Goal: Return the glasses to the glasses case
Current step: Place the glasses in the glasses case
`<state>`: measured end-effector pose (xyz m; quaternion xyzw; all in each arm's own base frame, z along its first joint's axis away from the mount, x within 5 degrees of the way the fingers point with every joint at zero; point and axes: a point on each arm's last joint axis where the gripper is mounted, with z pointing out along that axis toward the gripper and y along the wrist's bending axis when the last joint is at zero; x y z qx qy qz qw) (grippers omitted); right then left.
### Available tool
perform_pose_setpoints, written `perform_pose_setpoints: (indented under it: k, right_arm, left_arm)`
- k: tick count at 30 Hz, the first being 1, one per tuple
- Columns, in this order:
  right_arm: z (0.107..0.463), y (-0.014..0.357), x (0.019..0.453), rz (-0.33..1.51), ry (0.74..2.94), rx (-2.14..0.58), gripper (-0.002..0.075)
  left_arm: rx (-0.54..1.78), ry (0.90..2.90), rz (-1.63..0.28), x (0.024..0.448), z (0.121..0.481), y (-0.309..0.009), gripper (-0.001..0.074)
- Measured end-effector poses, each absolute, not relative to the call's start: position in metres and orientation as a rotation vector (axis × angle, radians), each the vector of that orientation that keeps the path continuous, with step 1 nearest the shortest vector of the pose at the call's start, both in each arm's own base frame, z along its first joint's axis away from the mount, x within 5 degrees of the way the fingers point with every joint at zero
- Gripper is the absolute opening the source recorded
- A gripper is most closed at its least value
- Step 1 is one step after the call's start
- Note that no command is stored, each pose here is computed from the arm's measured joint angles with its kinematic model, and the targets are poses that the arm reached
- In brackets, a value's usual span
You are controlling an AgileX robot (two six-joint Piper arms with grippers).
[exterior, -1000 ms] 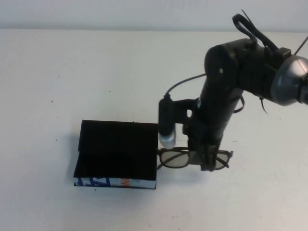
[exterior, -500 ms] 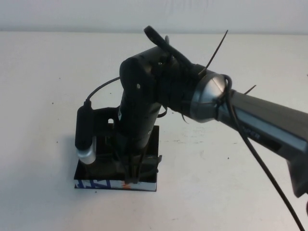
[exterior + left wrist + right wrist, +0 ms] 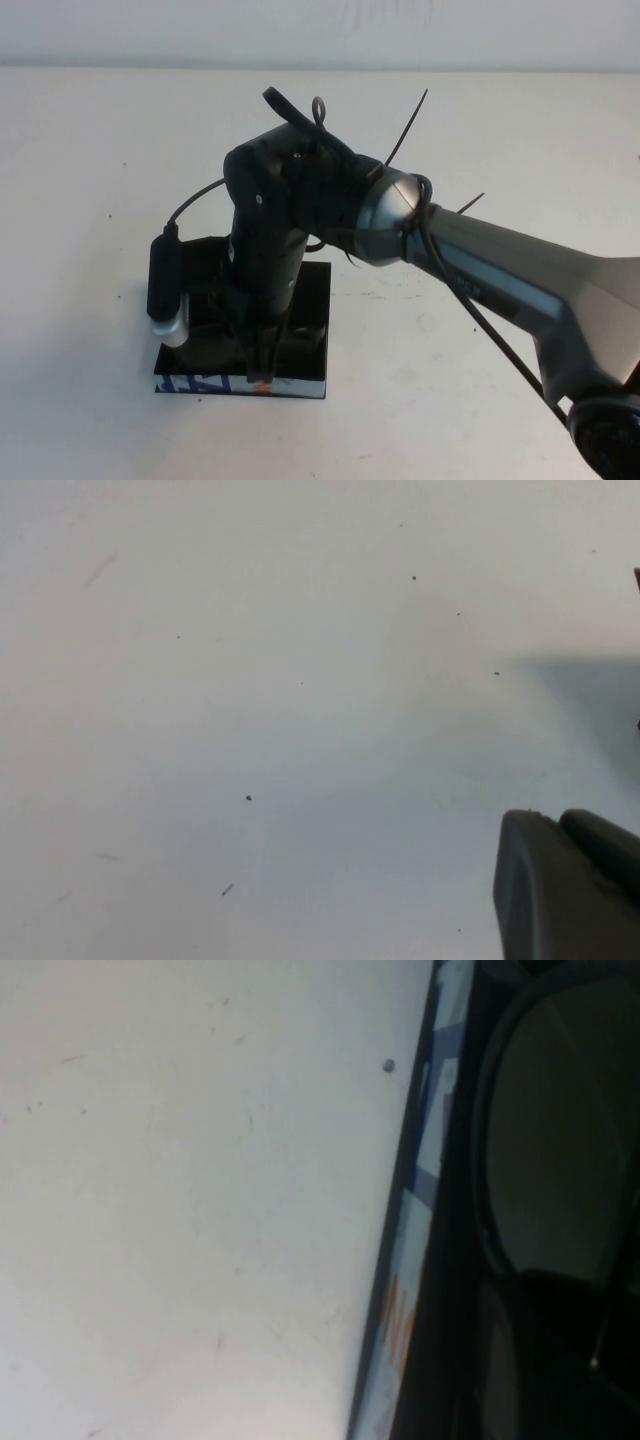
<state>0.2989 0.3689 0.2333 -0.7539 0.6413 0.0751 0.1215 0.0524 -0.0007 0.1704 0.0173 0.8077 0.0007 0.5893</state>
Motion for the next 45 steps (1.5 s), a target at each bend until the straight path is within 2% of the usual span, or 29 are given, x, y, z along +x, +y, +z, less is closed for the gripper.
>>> perform_pose_setpoints:
  k: [10, 27, 30, 34, 36, 45]
  right_arm:
    - [0.217, 0.369, 0.306, 0.23, 1.978, -2.153, 0.0053]
    - [0.21, 0.369, 0.308, 0.245, 2.009, -2.144, 0.0056]
    - [0.208, 0.369, 0.309, 0.253, 2.03, -2.13, 0.0101]
    - [0.209, 0.37, 0.309, 0.255, 2.039, -2.116, 0.0243]
    - [0.213, 0.37, 0.31, 0.255, 2.03, -2.107, 0.0283]
    - [0.257, 0.366, 0.31, 0.244, 2.034, -1.956, 0.0308]
  left_arm:
    - [0.04, 1.881, 0.002, 0.052, 0.17, -0.001, -0.0001]
    - [0.04, 1.881, 0.002, 0.052, 0.17, -0.001, -0.0001]
    - [0.04, 1.881, 0.002, 0.052, 0.17, -0.001, -0.0001]
    - [0.04, 1.881, 0.002, 0.052, 0.17, -0.001, -0.0001]
    - [0.04, 1.881, 0.002, 0.052, 0.17, -0.001, -0.0001]
    - [0.04, 1.881, 0.002, 0.052, 0.17, -0.001, -0.0001]
